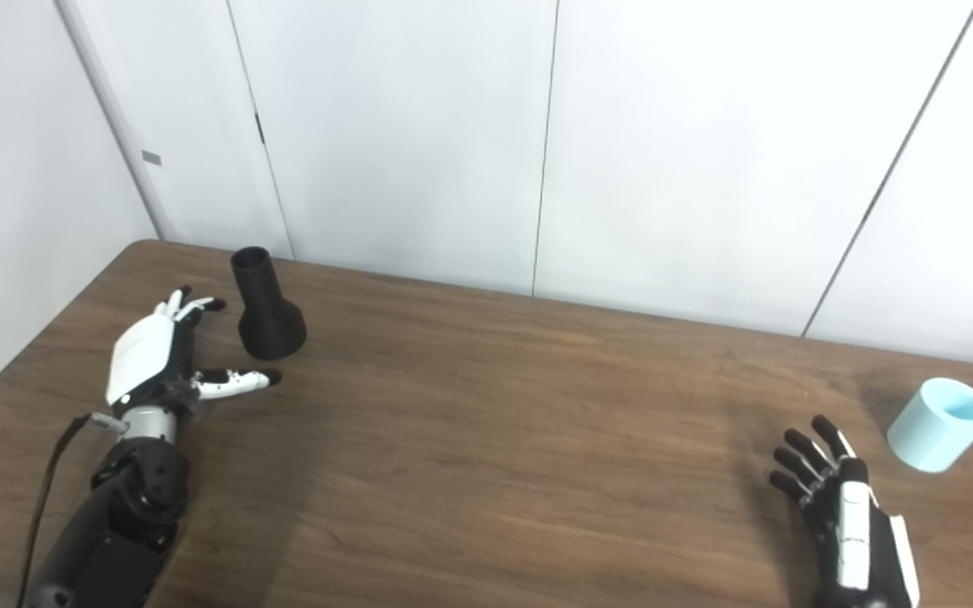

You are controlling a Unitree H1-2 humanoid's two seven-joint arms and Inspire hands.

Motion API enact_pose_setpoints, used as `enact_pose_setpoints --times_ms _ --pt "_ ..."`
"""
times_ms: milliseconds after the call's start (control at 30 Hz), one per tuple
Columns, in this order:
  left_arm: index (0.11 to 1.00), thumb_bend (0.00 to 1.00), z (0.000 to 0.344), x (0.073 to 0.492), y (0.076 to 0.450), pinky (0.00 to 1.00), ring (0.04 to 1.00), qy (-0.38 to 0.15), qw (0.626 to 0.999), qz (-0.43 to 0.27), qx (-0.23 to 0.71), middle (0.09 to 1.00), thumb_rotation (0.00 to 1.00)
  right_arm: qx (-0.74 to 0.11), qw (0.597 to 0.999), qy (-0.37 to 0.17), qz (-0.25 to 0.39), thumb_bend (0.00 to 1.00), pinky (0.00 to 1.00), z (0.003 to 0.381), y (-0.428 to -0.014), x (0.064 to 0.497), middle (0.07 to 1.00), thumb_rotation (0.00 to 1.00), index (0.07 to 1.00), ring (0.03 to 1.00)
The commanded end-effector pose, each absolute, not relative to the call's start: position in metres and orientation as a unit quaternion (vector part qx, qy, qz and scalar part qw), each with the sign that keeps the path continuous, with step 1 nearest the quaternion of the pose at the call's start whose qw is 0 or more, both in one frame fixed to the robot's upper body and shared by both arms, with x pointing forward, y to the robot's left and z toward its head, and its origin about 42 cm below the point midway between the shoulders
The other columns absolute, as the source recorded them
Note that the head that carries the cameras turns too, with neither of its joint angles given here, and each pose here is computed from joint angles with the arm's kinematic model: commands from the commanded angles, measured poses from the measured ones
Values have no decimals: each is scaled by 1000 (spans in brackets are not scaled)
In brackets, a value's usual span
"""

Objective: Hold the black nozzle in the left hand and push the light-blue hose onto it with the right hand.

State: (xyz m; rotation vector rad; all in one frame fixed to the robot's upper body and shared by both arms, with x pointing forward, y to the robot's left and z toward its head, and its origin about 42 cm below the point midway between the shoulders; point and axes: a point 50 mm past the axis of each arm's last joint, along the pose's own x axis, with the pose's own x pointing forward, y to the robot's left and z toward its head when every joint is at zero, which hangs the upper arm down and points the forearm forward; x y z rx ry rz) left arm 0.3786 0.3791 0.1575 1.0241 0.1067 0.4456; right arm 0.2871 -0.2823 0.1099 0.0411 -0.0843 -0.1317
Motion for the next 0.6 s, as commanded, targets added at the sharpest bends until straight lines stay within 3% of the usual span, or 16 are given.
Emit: enact_pose_setpoints --times_ms 0,233,567 --pt "814 1000 188 396 383 1000 1000 7 834 236 498 1000 310 29 997 -1 -75 395 763 89 -283 268 826 1000 896 805" --pt "767 1000 188 414 383 1000 1000 -3 821 241 517 1000 337 20 997 -2 -70 382 797 89 -283 267 817 1000 897 803" --pt "760 1000 187 427 374 1000 1000 18 840 230 491 1000 299 6 998 -4 -63 379 794 87 -284 267 763 1000 862 766"
